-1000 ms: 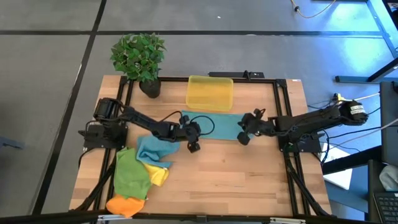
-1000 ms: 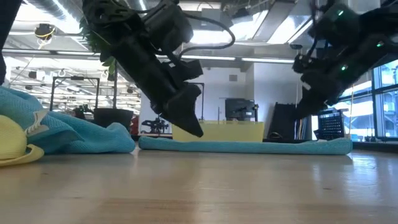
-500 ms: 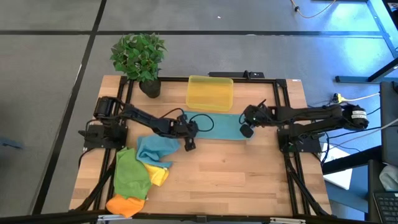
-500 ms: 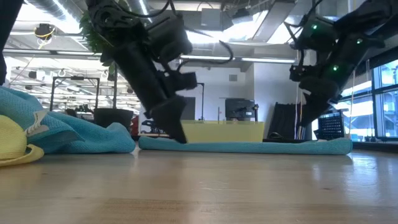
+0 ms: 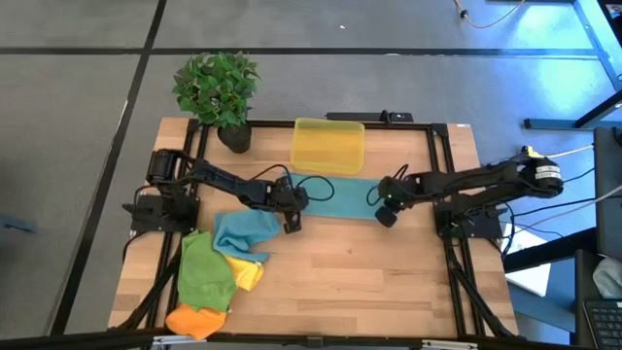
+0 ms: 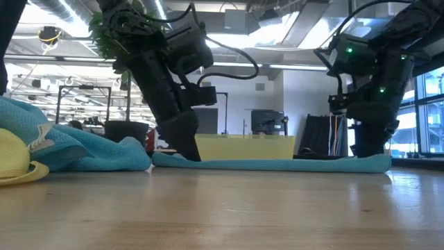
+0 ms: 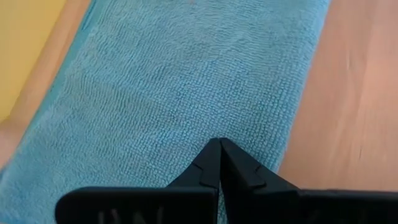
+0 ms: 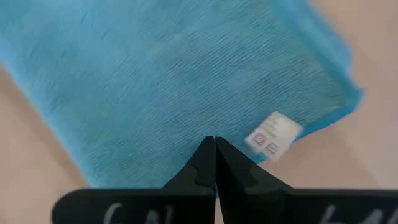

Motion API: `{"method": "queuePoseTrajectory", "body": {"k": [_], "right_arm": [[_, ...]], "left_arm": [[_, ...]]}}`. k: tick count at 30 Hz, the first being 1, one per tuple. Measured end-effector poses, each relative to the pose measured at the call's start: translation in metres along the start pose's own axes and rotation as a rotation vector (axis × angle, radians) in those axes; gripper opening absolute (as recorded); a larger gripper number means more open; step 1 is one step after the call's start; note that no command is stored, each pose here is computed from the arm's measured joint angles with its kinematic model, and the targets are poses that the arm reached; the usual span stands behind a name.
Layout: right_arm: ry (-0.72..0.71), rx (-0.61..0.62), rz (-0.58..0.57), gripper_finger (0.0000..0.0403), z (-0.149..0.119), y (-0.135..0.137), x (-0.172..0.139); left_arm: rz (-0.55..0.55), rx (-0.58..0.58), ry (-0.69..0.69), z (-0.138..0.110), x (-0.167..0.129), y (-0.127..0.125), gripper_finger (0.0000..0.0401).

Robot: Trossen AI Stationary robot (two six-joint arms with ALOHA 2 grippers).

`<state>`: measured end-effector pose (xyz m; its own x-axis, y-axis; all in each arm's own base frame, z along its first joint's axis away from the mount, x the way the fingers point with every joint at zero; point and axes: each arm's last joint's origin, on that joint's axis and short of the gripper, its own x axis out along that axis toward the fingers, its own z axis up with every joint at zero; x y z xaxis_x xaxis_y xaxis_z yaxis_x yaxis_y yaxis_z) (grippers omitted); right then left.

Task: Fold microfiber towels
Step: Fold the left blue microfiber towel

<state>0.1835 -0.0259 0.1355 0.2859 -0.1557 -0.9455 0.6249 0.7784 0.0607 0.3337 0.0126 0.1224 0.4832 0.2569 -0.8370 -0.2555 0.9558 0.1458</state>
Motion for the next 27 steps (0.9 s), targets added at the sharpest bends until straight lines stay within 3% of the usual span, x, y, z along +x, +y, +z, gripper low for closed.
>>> {"method": "queuePoseTrajectory", "body": {"k": [4, 13, 20, 24, 27], "right_arm": [[0.046, -0.017, 0.053, 0.0001, -0.011, 0.015, 0.0], [0.106, -0.027, 0.168, 0.0, -0.041, 0.05, -0.008], [0.058, -0.068, 0.465, 0.0, -0.053, 0.088, -0.021], [0.02, -0.105, 0.489, 0.0, -0.053, 0.098, -0.03], [-0.004, -0.122, 0.448, 0.0, -0.05, 0.102, -0.037]], "left_arm": [[-0.007, 0.161, 0.006, -0.001, -0.001, -0.004, 0.0], [0.019, 0.305, 0.084, 0.009, -0.007, -0.001, 0.0005], [0.056, 0.359, 0.038, 0.035, -0.019, -0.003, 0.0017], [-0.043, 0.368, -0.048, 0.052, -0.03, -0.019, 0.0028], [-0.147, 0.367, -0.231, 0.067, -0.037, -0.043, 0.0036]]}}
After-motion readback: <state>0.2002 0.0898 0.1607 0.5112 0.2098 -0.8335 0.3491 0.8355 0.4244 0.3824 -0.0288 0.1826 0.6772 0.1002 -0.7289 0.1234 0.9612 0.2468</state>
